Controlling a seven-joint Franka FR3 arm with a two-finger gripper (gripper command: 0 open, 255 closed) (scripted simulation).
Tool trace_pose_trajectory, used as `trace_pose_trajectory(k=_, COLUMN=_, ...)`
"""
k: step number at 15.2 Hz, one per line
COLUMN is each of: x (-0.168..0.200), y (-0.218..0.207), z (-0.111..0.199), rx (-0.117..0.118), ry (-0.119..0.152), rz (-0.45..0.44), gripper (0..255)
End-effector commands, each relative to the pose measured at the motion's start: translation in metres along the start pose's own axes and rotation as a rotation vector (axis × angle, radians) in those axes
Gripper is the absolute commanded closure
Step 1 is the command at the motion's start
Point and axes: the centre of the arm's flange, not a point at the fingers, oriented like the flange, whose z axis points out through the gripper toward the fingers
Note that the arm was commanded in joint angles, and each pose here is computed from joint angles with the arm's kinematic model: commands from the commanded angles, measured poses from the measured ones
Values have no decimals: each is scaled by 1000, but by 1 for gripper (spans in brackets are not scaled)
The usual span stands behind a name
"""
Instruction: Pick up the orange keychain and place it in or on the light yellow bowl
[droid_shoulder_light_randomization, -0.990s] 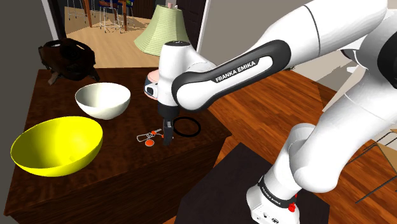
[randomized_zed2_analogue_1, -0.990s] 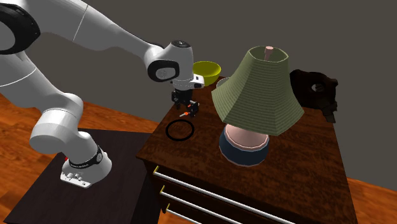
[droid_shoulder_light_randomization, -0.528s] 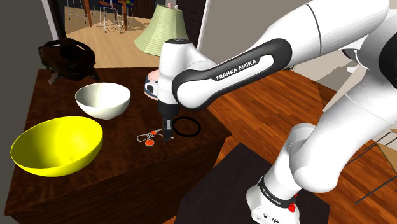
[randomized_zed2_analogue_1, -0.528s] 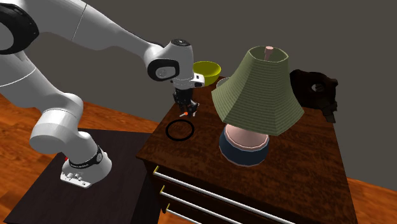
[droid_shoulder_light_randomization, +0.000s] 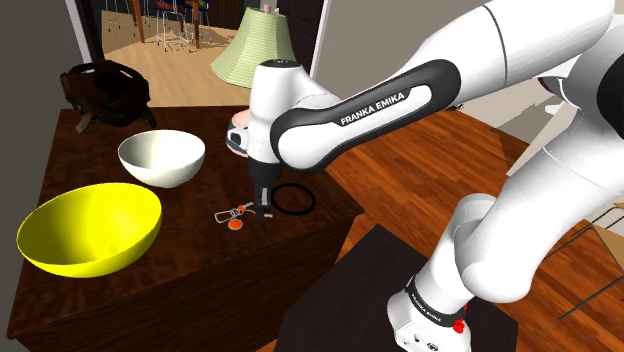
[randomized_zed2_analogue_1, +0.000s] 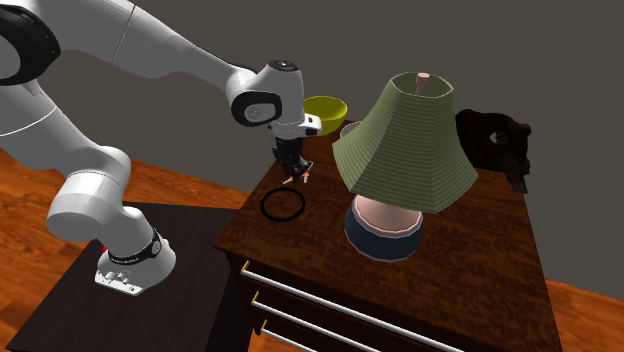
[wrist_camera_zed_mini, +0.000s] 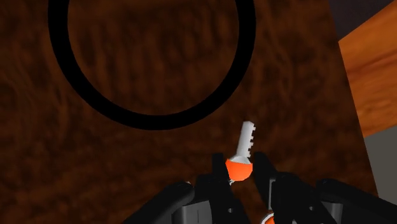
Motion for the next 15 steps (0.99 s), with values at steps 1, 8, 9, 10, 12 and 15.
trace_pose_trajectory(k=1, x=-1, y=-1, z=-2, rx=7, ry=-12, rz=0, gripper=255)
trace_pose_trajectory(k=8, x=0, y=-1, z=-39, rx=7, ry=-12, rz=0, gripper=255)
trace_pose_trajectory(k=9, x=0, y=-1, z=-44, rx=7, ry=-12, rz=0, gripper=255)
trace_pose_trajectory(k=10, x=0, y=-1, z=-50, rx=7, ry=-12, rz=0, gripper=255)
trace_pose_trajectory(k=12, x=0, y=-1, z=-60, rx=7, ry=-12, rz=0, gripper=255)
trace_pose_trajectory(k=15, x=0, y=-1, z=-76, rx=7, ry=-12, rz=0, gripper=255)
